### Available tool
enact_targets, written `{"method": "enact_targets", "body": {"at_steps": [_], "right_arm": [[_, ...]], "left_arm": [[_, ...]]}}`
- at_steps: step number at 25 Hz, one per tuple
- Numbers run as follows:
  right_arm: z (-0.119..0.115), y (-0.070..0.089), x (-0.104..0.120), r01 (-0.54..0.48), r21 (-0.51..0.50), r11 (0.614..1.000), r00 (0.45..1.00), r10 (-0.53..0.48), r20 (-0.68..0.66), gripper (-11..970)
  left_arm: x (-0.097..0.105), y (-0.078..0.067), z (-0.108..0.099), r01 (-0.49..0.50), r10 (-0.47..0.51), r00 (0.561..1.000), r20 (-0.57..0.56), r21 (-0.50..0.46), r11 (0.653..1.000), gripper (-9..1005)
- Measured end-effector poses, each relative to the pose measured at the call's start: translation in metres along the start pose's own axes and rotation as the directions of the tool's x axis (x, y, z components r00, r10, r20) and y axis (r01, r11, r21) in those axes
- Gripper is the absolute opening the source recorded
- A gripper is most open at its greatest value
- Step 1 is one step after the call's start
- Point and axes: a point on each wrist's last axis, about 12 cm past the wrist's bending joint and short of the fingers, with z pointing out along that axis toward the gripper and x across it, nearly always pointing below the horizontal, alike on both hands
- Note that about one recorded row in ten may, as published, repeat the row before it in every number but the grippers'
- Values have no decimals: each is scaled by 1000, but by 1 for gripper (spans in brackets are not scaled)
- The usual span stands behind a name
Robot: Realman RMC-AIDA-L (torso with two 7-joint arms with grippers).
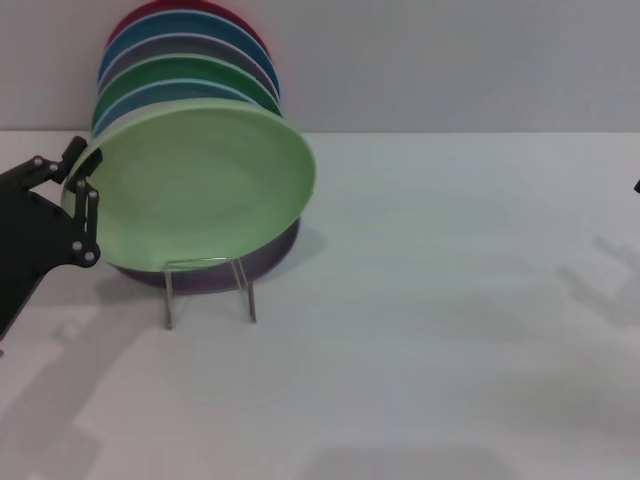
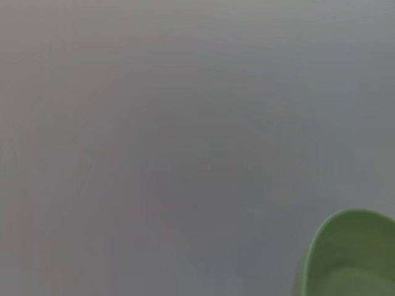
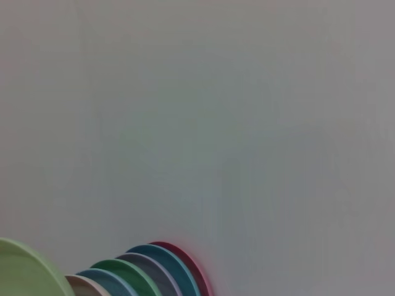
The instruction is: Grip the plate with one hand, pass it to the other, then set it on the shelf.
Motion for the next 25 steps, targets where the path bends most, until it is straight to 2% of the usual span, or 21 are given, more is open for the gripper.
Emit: {"method": "enact_targets", "body": {"at_steps": [6,13,17,19,22,23,25], "right_arm": [[0,1,0,0,-5,1000,1000,0,1,782],[-1,2,-1,4,-15,1000,1000,-4,2,782],[-2,2,-1,4,-15,1000,1000,-4,1,782],[-4,3,-1,3,-17,1000,1000,-3,3,782],[-5,3,-1,3,-14,1000,1000,-3,6,782],[-5,3,0,3,-13,1000,1000,-3,6,782],[-5,3,0,4,-13,1000,1000,-4,7,782]], "left_arm": [[1,-9,0,5,-5,1000,-17,15,1000,195],[3,-19,5,-69,71,997,-40,36,997,210],[3,-19,6,-71,72,997,-41,30,997,400],[0,-19,5,-68,68,997,-28,5,998,469],[-8,-14,0,-63,64,998,8,-101,993,534],[-15,-9,-3,-56,63,998,31,-182,982,555],[-18,-7,-6,-50,61,997,44,-220,974,598]]}}
